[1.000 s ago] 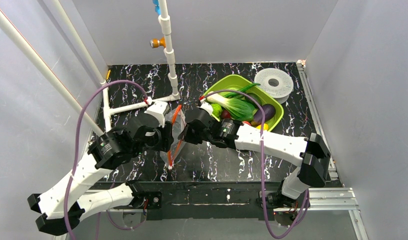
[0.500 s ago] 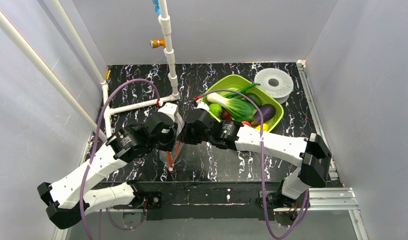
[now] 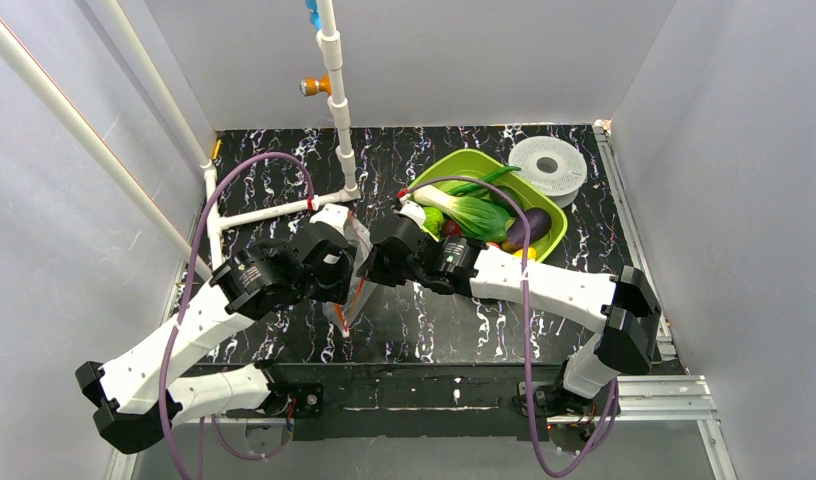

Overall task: Place the food in the zip-top bag and seal the zipper
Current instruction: Open the zipper of the food storage bag.

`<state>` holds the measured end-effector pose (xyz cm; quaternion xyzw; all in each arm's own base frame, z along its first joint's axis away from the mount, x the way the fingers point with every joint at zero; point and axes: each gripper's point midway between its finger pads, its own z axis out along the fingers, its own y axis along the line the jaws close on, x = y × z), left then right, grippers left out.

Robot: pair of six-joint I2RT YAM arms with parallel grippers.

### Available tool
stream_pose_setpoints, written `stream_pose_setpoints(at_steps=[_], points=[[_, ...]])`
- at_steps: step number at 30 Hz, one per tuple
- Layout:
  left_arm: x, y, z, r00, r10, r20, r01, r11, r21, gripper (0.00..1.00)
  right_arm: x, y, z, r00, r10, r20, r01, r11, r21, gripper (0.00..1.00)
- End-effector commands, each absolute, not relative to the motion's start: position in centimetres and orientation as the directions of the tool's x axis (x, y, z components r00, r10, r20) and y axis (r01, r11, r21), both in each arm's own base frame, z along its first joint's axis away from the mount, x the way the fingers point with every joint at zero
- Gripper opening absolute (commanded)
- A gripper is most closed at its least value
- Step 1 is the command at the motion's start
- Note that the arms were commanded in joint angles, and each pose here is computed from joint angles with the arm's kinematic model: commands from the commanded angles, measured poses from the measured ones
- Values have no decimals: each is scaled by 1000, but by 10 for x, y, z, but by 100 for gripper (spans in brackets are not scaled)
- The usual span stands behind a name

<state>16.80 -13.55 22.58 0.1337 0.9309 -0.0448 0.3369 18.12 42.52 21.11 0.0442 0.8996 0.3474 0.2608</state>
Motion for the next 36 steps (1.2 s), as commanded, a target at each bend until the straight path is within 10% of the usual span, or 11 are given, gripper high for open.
stream_pose_setpoints(at_steps=[1,23,32,36], points=[[169,-124,225,-737,233,-634,249,966,65,52,189,424,235,-835,392,-385,29,731,682,1],[199,-110,215,-701,322,-636,181,943,278,46,188,436,233,-828,499,-256,231,719,655,1],[197,-104,223,-666,340,-664,200,939,280,14,192,431,230,-815,496,-298,209,733,647,1],[183,-125,231,-652,293,-700,302,946,114,0,197,447,237,-838,309,-450,-65,762,644,1]])
